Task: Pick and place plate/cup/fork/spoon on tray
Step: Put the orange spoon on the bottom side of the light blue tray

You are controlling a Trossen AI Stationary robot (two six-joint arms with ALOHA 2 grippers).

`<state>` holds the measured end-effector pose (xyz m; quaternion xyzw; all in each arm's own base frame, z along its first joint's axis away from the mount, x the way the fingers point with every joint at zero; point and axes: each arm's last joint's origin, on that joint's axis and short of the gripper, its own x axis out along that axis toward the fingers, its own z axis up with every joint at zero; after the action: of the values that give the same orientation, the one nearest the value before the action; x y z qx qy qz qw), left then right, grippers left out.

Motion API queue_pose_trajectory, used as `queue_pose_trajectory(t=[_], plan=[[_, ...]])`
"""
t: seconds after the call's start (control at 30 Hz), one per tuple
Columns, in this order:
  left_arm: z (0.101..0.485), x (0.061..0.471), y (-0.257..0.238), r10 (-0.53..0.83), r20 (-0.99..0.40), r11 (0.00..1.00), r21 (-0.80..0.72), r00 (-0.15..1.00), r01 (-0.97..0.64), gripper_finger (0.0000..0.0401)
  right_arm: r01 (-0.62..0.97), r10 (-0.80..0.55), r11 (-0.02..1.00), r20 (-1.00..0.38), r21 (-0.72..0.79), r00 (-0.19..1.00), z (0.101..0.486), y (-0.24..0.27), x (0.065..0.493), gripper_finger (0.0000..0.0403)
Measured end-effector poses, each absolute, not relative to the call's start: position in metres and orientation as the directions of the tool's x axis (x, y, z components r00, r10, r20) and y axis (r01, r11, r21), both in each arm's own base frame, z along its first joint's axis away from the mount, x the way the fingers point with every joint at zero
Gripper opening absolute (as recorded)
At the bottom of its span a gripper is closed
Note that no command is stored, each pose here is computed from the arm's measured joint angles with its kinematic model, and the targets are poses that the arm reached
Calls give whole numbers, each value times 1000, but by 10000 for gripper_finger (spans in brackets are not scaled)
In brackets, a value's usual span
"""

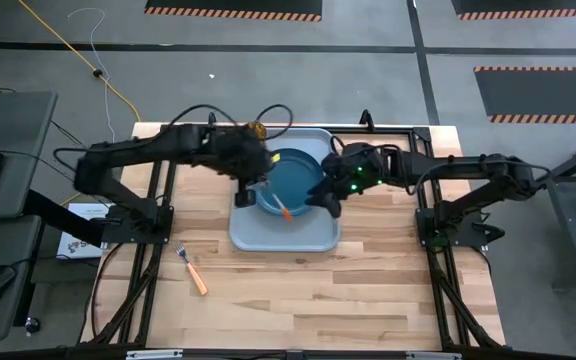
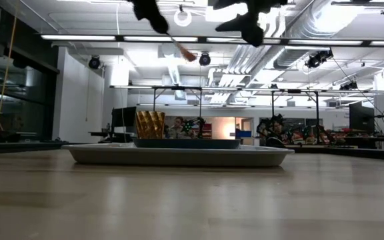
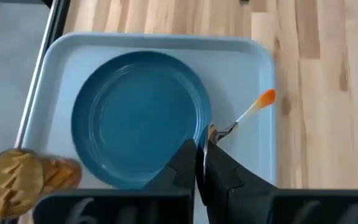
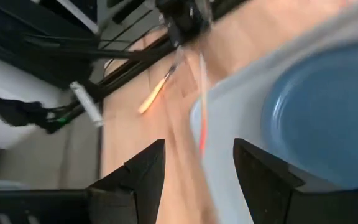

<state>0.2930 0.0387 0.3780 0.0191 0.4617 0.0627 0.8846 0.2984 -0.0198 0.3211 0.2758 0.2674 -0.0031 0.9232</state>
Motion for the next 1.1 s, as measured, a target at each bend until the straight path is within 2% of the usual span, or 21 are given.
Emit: queue_pose_trajectory(t=[0.13, 0.27, 0.37, 0.7, 0.83, 1.03, 1.1], plan=[[383, 316, 41, 98, -788, 995, 65, 608, -76, 1, 130, 118, 893, -503, 430, 856, 322, -14, 314, 181], [379, 327, 40, 79, -794, 997, 57, 603, -55, 1, 168, 81, 898, -528, 407, 846, 310, -14, 325, 181], [376, 328, 38, 72, -804, 997, 56, 591, -46, 1, 210, 35, 897, -536, 388, 843, 304, -16, 331, 181], [377, 333, 32, 64, -783, 997, 70, 619, -15, 1, 245, 18, 883, -551, 400, 834, 293, -17, 340, 177], [377, 333, 32, 67, -783, 997, 71, 619, -17, 1, 248, 21, 877, -548, 411, 836, 293, -16, 341, 138], [378, 334, 32, 69, -780, 997, 75, 622, -17, 6, 229, 54, 866, -538, 445, 841, 295, -15, 341, 18], [378, 334, 32, 64, -779, 997, 72, 624, -12, 16, 226, 60, 865, -539, 449, 840, 295, -15, 340, 11]])
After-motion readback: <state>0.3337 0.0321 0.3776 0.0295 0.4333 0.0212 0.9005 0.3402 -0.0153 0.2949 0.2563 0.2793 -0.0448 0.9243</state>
